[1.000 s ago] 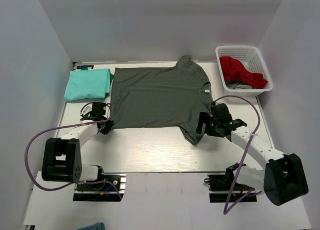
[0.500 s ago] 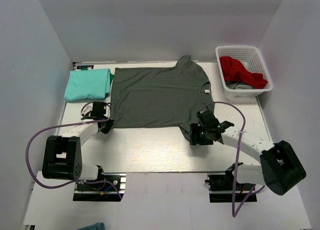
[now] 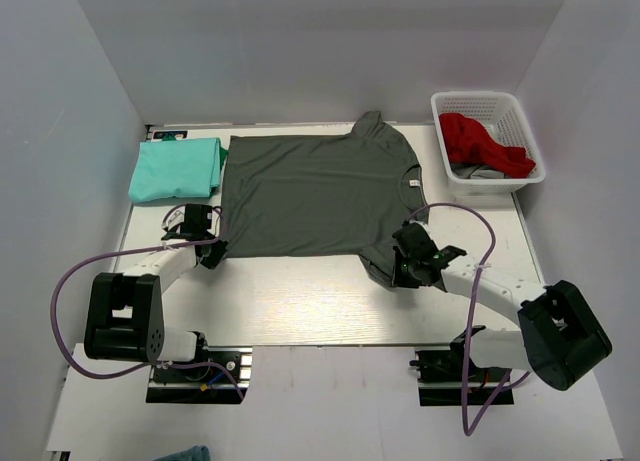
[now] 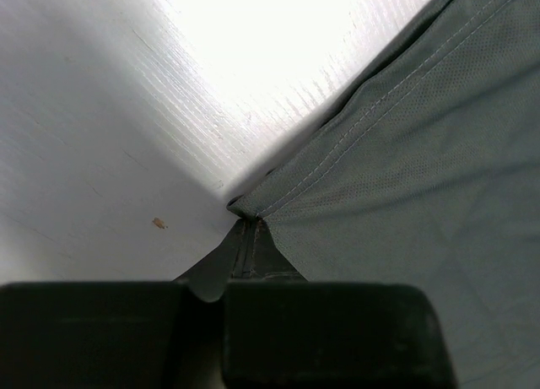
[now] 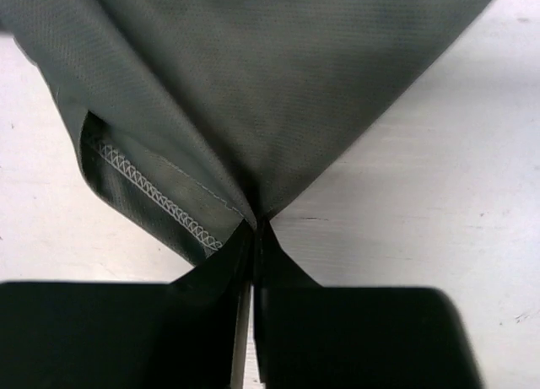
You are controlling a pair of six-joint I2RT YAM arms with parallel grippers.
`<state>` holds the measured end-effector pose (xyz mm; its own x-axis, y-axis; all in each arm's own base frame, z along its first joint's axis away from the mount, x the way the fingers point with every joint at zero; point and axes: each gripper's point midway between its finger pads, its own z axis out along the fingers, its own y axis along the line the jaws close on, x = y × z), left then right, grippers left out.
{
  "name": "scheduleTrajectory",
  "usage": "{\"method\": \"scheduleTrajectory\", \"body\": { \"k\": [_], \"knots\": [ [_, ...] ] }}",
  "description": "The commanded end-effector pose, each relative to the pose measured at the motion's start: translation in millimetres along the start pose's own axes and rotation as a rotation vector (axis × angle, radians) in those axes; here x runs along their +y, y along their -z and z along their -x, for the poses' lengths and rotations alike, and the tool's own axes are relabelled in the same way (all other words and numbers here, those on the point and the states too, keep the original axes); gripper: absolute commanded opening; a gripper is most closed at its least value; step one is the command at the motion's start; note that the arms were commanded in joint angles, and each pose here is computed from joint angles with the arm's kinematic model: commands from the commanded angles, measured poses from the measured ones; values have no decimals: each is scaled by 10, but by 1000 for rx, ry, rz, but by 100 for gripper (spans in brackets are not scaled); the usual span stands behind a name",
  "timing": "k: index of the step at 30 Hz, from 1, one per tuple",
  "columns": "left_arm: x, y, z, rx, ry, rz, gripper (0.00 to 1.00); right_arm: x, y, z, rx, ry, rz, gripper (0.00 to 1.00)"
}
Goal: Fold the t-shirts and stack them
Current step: Grap the side of the flattened tshirt closest away from the robot with both arms, then fold the flattened tshirt in 1/3 of the way
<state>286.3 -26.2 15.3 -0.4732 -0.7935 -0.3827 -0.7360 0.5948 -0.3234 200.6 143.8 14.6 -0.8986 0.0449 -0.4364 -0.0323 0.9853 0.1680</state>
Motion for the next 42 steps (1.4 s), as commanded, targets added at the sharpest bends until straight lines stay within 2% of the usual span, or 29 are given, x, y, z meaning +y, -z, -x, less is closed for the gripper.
{"method": "scheduleTrajectory", "body": {
  "k": [1,5,12,18,25,32,42],
  "knots": [
    [46,28,-56,24,-31,-8,0,-125,-30,-101,4,-29,-51,0],
    [129,68,-134,51,-57,21,0,-183,148,-289,80,-23,-58,0],
    [175,386,-47,22,-75,36,0,-47,602,-334,88,-51,26,0],
    [179,515,-132,39,-77,-31,0,-40,643,-335,102,-11,10,0],
    [-53,519,5,33,-101,-55,0,288,714,242,-92,-22,119,0],
    [-422,416,177,51,-92,-82,0,256,707,864,-225,-54,-22,0],
    [-860,262,540,23,-93,-61,0,199,714,1623,-361,-73,-102,0]
  ]
}}
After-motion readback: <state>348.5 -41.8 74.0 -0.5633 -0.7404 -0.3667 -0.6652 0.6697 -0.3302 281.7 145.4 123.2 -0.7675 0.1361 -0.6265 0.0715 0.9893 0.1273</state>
